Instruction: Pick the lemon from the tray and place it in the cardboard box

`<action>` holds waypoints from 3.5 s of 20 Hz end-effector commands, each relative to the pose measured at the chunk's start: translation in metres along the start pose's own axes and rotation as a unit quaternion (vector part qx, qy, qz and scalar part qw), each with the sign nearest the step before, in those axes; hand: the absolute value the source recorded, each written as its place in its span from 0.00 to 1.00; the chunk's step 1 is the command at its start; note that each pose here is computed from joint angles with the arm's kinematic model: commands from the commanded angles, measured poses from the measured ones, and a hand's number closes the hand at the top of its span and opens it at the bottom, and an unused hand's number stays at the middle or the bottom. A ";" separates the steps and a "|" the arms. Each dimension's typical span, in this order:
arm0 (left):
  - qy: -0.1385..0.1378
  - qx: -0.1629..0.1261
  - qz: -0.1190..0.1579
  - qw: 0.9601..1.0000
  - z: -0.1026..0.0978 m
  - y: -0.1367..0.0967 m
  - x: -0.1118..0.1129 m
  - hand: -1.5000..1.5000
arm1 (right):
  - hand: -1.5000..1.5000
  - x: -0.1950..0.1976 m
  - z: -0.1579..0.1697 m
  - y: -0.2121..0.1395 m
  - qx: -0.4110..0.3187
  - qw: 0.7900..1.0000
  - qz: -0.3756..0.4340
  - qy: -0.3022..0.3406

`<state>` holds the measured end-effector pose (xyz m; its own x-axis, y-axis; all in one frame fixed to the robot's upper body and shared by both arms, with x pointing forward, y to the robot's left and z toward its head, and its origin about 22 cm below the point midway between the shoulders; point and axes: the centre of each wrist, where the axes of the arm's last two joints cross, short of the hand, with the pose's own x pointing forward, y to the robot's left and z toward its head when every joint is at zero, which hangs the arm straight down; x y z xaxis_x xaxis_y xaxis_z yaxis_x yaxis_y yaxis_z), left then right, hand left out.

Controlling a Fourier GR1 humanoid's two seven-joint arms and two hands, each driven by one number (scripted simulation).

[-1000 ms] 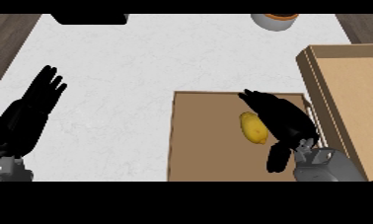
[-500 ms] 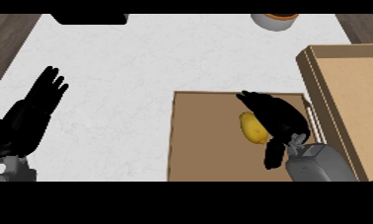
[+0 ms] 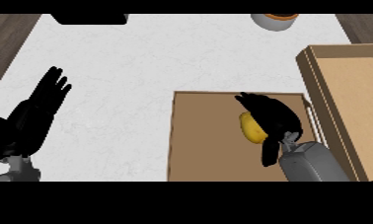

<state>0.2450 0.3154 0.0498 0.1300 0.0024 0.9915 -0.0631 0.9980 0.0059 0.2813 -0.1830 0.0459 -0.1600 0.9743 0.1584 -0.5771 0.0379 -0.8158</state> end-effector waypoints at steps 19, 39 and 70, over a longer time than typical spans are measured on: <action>0.000 -0.006 -0.002 1.000 -0.001 0.002 0.003 0.50 | 1.00 -0.044 -0.043 -0.006 -0.079 0.977 -0.120 0.157; 0.003 0.006 0.001 1.000 0.002 0.014 0.000 0.50 | 1.00 0.021 -0.028 -0.139 -0.345 0.887 -0.111 0.285; 0.000 0.002 -0.001 1.000 -0.010 0.002 0.013 0.50 | 1.00 -0.142 0.061 -0.164 -0.464 0.770 -0.111 0.424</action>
<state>0.2488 0.3187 0.0598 0.1227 -0.0037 0.9924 -0.0641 0.9979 0.0116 0.3549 -0.3229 0.2120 0.6749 0.6981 0.2392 0.3573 -0.0255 -0.9336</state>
